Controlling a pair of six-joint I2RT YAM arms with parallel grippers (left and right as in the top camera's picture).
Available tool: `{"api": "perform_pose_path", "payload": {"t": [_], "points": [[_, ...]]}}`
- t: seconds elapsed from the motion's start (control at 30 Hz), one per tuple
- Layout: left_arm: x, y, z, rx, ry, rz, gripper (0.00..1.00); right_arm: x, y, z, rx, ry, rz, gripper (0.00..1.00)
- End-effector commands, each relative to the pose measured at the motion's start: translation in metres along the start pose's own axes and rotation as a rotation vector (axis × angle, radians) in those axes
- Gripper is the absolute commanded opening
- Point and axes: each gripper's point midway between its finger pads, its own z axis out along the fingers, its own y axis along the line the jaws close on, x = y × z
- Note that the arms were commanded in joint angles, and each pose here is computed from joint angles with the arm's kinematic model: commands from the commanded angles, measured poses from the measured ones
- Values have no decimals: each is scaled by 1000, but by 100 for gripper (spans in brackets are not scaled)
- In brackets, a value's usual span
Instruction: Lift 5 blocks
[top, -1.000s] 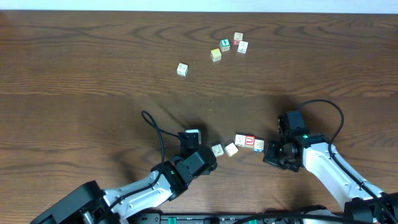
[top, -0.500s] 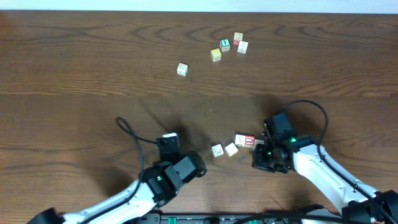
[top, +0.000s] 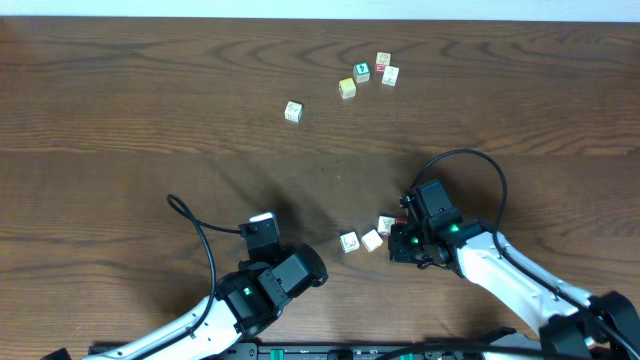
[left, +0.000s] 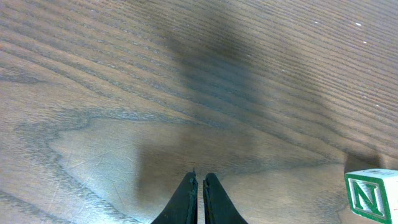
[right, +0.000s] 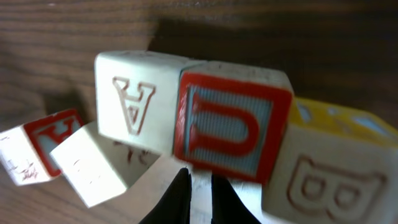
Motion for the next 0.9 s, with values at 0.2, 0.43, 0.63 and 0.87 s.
{"api": "perform_pose_path", "payload": {"t": [0.2,0.43,0.63,0.87], "points": [[-4,4,0,-15,-28,-14,7,14,6,26,-41,93,-39,6],[-4,4,0,-15,-28,-14,7,20,13,33,-23,97,-91,4],[-4,4,0,-15,-27,-14,7,22,0,33,50,96,-45,1],[-2,4,0,-14,-18,-12,7,38,-19,29,140,150,38,1]]}}
